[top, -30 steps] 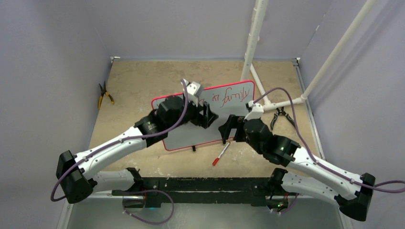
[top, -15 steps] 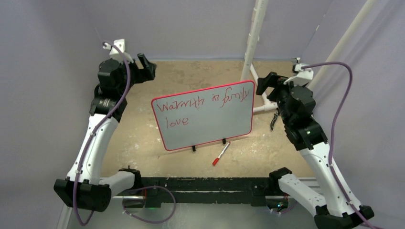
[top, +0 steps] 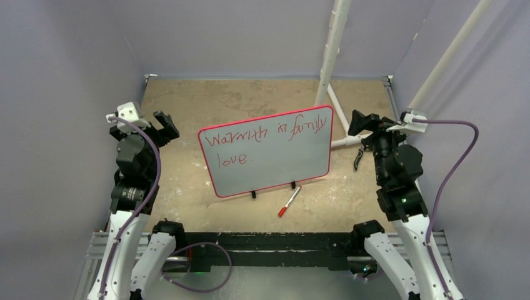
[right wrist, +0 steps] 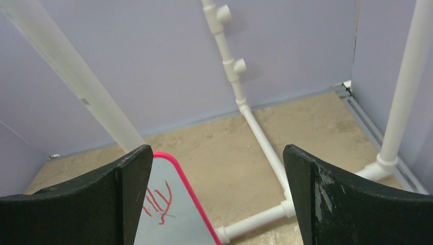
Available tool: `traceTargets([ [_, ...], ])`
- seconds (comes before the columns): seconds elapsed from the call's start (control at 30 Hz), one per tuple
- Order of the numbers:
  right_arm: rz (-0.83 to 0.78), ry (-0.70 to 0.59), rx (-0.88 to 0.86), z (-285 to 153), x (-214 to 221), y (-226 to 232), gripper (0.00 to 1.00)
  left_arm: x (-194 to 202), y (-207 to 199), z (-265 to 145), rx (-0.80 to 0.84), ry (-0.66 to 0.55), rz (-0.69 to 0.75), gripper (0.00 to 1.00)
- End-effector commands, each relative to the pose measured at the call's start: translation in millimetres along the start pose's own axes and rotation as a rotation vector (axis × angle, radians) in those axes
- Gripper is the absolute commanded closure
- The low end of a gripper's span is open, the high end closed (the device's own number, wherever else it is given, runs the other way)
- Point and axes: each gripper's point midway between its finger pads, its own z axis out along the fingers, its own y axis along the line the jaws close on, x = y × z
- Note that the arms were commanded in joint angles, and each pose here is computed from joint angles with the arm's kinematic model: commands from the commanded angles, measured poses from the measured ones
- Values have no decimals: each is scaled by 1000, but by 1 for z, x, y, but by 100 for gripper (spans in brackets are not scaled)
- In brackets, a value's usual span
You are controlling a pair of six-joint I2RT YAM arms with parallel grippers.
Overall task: Write a sentence on the whiteboard
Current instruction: Reset both arms
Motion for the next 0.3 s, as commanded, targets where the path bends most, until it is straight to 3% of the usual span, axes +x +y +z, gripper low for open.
traceTargets([
  [0.0,5,-112,-22,-1,-31,5,1,-2,15,-1,-69,-31,34,10],
  [0.27,-3,-126,-17,-3,-34,3,1,4,9,0,-30,-18,50,9],
])
